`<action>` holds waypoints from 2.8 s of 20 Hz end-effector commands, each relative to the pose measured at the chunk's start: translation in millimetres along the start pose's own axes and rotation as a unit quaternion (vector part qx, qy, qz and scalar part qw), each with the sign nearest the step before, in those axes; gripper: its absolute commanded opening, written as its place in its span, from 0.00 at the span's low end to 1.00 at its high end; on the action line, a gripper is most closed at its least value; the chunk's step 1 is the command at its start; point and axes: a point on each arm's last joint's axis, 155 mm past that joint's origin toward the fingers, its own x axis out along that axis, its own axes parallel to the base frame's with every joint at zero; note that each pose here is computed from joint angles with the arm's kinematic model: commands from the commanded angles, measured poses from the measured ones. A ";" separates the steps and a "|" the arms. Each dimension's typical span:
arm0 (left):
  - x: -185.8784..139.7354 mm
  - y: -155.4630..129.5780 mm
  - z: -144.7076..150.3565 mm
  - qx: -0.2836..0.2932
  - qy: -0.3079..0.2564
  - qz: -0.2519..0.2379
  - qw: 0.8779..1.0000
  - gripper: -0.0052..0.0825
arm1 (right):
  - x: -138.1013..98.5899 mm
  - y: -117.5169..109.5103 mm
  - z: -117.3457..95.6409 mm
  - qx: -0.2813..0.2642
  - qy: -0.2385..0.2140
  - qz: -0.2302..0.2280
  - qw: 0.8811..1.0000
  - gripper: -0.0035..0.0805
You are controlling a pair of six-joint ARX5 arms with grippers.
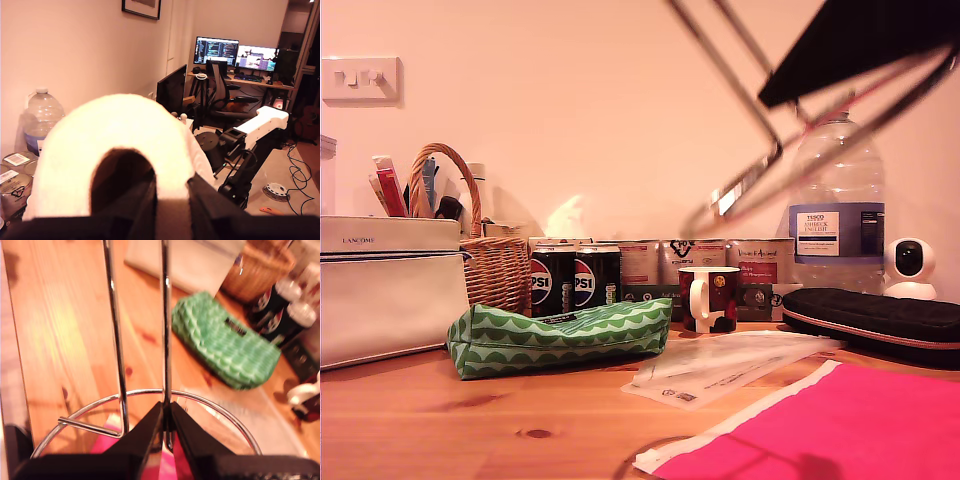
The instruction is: Insert the paper towel roll into the metallic stand.
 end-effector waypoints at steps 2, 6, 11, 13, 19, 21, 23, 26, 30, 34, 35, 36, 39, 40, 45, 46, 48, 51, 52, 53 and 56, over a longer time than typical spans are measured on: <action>-0.6 0.3 4.2 -0.013 -0.008 -0.001 1.000 0.03 | -8.4 -7.5 18.6 0.006 -0.035 -0.013 0.999 0.03; 0.2 -0.1 4.1 -0.018 -0.008 -0.002 1.000 0.03 | -7.1 -6.4 28.8 0.002 -0.053 -0.013 0.998 0.03; 2.7 0.5 4.3 -0.021 -0.007 -0.007 1.000 0.03 | -2.8 -4.4 40.4 0.000 -0.072 -0.012 0.997 0.03; 3.6 -0.6 4.2 -0.021 -0.006 -0.013 1.000 0.03 | -0.2 -0.7 39.6 -0.002 -0.069 -0.006 0.998 0.03; 6.8 -3.4 3.3 -0.028 -0.002 -0.025 0.999 0.03 | 9.8 3.7 36.4 0.003 -0.058 0.002 0.998 0.03; 12.2 -5.0 -0.8 -0.022 0.006 -0.017 1.000 0.03 | 8.8 2.4 45.7 0.003 -0.075 -0.002 0.997 0.03; 16.0 -7.0 -4.7 -0.017 0.012 -0.015 1.000 0.03 | 7.7 3.0 51.5 0.002 -0.087 -0.002 0.996 0.03; 20.1 -9.7 -9.8 -0.009 0.020 -0.012 1.000 0.03 | 7.5 4.9 52.5 0.001 -0.088 0.001 0.996 0.03; 22.4 -9.7 -12.6 -0.004 0.023 -0.007 1.000 0.03 | 7.9 5.6 50.5 0.000 -0.084 0.002 0.996 0.03; 23.3 -10.2 -13.8 0.004 0.025 -0.006 1.000 0.03 | 8.5 7.3 46.3 -0.001 -0.076 0.005 0.997 0.03; 23.3 -10.2 -13.8 0.010 0.025 -0.006 1.000 0.03 | 8.5 7.1 46.7 -0.001 -0.076 0.005 0.997 0.03; 23.3 -10.2 -13.8 0.011 0.025 -0.006 1.000 0.03 | 8.4 7.0 46.9 0.000 -0.077 0.005 0.997 0.03; 23.2 -10.2 -13.8 0.013 0.025 -0.007 1.000 0.03 | 8.4 2.1 47.0 0.001 -0.076 -0.008 0.997 0.03; 23.3 -10.2 -14.0 0.015 0.025 -0.006 1.000 0.03 | 8.5 1.7 47.6 0.001 -0.077 -0.009 0.997 0.03; 26.9 -11.5 -18.6 0.030 0.032 -0.002 0.999 0.03 | 15.5 2.1 49.1 0.001 -0.077 -0.009 0.997 0.03; 27.6 -12.0 -19.7 0.032 0.034 -0.001 0.999 0.03 | 18.3 2.8 48.5 0.000 -0.075 -0.008 0.997 0.03; 29.5 -13.3 -22.8 0.035 0.038 0.000 0.999 0.03 | 23.7 5.0 45.2 -0.001 -0.067 -0.004 0.998 0.03; 34.3 -14.4 -34.9 0.041 0.051 0.006 0.998 0.03 | 30.1 8.2 39.9 -0.002 -0.054 0.001 0.999 0.03; 37.3 -16.3 -40.7 0.043 0.058 0.008 0.997 0.03 | 31.6 9.1 38.4 -0.002 -0.051 0.002 0.999 0.03; 37.7 -15.6 -45.7 0.043 0.061 0.009 0.997 0.03 | 32.9 9.7 37.3 -0.003 -0.048 0.004 0.999 0.03; 35.8 -9.9 -62.7 0.029 0.069 0.014 0.997 0.03 | 38.5 13.0 31.7 -0.004 -0.036 0.009 0.999 0.03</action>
